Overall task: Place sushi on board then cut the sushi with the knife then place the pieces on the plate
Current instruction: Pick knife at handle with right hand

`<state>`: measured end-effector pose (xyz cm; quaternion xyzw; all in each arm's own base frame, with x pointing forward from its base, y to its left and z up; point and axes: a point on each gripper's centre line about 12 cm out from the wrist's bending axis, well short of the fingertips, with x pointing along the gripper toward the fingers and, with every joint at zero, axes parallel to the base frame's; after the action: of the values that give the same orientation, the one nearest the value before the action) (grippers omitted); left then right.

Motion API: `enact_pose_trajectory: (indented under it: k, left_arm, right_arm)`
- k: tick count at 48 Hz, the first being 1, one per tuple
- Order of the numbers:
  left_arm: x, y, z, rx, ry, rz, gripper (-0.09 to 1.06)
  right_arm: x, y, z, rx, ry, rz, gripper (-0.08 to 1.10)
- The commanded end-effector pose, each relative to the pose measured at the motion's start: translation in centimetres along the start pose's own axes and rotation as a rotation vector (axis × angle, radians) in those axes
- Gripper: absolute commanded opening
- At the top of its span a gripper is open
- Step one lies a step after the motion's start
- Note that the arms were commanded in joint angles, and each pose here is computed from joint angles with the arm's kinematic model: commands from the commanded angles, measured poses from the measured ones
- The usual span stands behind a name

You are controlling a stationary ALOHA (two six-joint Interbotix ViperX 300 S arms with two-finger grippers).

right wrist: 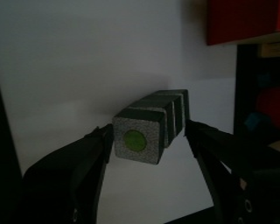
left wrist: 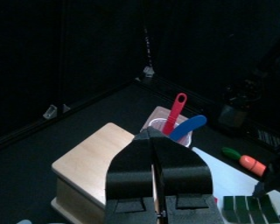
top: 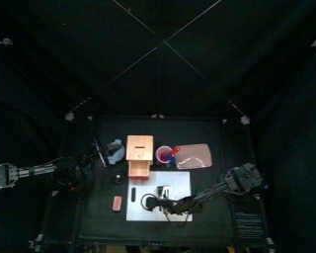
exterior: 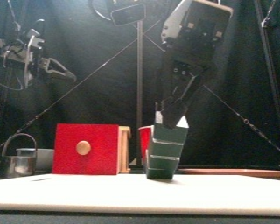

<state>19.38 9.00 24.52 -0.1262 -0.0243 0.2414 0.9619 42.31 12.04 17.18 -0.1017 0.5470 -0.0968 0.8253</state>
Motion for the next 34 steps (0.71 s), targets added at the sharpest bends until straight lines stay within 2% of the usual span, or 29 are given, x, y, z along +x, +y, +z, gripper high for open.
enact_pose_trajectory:
  k: [1, 11, 19, 25, 34]
  left_arm:
    - [0.2, -0.2, 0.5, -0.004, -0.019, -0.003, 0.1]
    - [0.1, 0.0, 0.5, -0.025, -0.018, 0.008, 0.1]
    - [0.1, 0.1, 0.2, -0.031, -0.011, 0.011, 0.1]
    - [0.1, 0.0, 0.2, -0.033, -0.01, 0.008, 0.1]
    - [0.1, -0.2, 0.2, -0.032, -0.009, -0.002, 0.1]
  right_arm:
    - [-1.6, 0.2, 1.3, 0.025, -0.044, 0.028, 0.96]
    - [-1.4, 0.5, 1.6, 0.024, -0.05, 0.03, 0.96]
    - [-1.3, 0.5, 1.8, 0.036, -0.047, 0.035, 0.96]
    - [-2.5, -0.1, 1.9, 0.092, -0.043, 0.061, 0.96]
    - [-5.2, -4.5, 1.1, 0.208, -0.092, 0.041, 0.96]
